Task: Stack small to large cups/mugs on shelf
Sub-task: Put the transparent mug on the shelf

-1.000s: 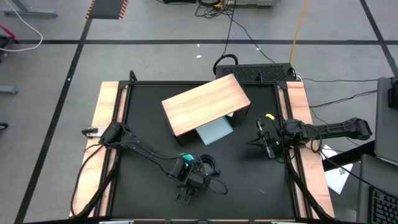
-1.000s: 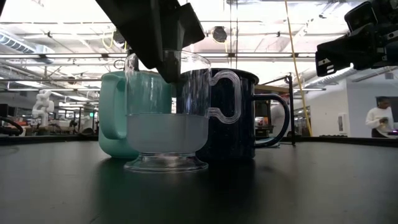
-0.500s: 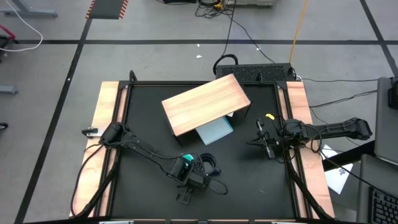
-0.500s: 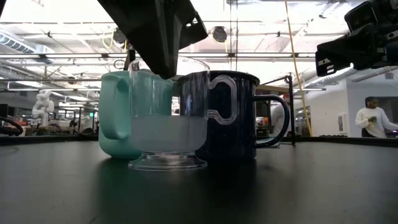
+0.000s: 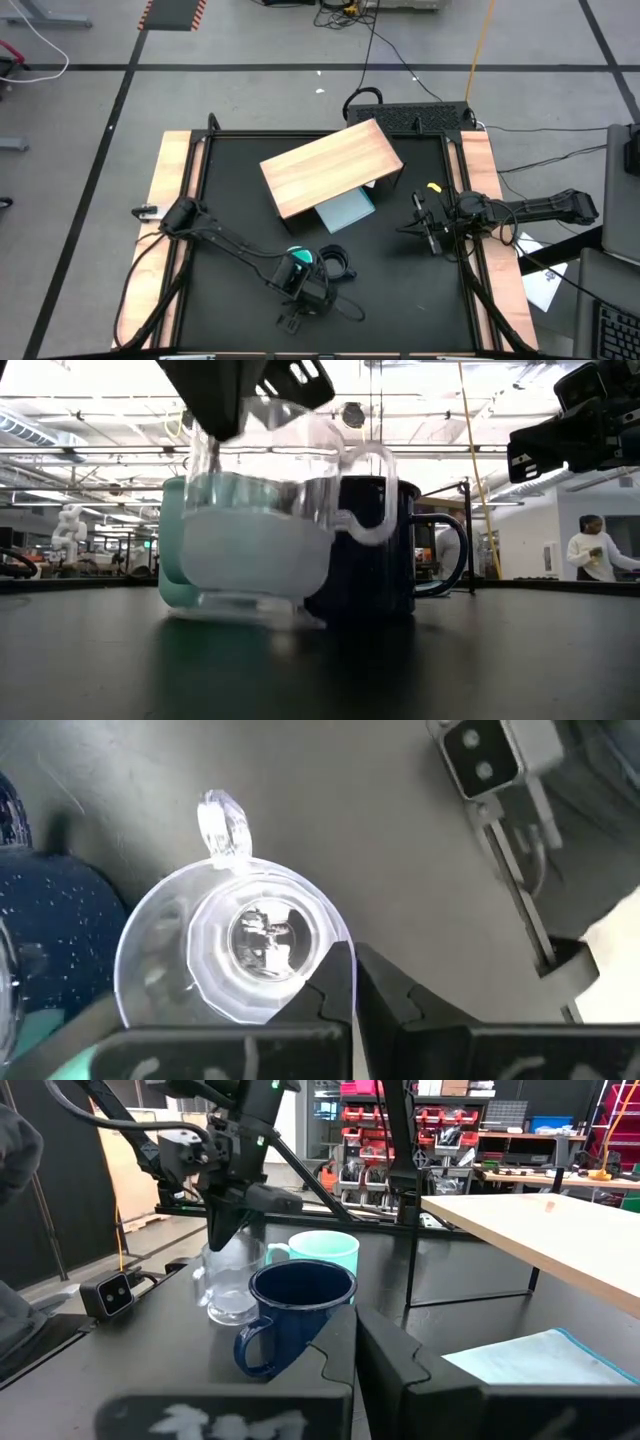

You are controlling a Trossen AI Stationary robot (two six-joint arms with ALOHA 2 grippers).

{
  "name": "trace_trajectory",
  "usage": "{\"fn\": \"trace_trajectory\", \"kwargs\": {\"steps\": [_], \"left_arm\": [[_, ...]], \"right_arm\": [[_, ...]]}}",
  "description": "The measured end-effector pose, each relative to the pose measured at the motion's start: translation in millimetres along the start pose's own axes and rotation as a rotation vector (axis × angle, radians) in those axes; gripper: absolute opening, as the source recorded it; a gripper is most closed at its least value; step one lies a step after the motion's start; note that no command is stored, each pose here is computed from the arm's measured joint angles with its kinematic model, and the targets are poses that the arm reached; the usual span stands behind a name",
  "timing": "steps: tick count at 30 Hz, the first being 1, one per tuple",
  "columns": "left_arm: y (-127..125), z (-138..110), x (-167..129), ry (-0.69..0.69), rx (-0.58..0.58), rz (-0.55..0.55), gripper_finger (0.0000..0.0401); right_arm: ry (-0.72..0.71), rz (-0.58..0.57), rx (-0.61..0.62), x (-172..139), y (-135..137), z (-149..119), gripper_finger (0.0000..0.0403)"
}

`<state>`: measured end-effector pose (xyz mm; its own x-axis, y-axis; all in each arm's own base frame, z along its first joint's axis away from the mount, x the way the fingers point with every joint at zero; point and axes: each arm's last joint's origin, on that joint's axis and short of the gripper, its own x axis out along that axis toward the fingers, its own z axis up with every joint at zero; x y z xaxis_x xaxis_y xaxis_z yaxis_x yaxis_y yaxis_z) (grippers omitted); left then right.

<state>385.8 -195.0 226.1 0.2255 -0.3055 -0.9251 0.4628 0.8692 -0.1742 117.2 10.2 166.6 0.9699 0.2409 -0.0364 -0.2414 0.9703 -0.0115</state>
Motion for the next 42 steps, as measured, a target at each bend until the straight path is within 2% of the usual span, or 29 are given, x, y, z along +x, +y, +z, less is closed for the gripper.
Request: {"fn": "trace_trajectory", "kwargs": {"steps": [4,8,16,23,28,42], "left_arm": [[-7.4,0.3,-11.4,0.027,0.061,0.082,0.0002],[-14.8,3.5,-30.7,-0.010,0.103,0.141,0.0002],[-21.4,2.1,-73.3,-0.118,0.162,0.171,0.0001],[-34.7,-5.5,-109.2,-0.184,0.295,0.221,0.0001],[-36.7,-15.1,-135.9,-0.217,0.275,0.276,0.0001],[-31.1,-49.6,-207.8,-0.314,0.209,0.340,0.0000]], "right_arm": [[0.000,0.000,-0.001,0.0,0.0,0.0,0.0000],[0.001,0.000,-0.002,0.0,0.0,-0.1,0.0000],[0.007,0.000,-0.002,0.0,0.0,-0.7,0.0000],[0.006,0.000,-0.002,0.0,0.0,-0.6,0.0000],[0.007,0.000,-0.002,0.0,0.0,-0.6,0.0000],[0.007,0.000,0.001,0.0,0.0,-0.7,0.0000]]}}
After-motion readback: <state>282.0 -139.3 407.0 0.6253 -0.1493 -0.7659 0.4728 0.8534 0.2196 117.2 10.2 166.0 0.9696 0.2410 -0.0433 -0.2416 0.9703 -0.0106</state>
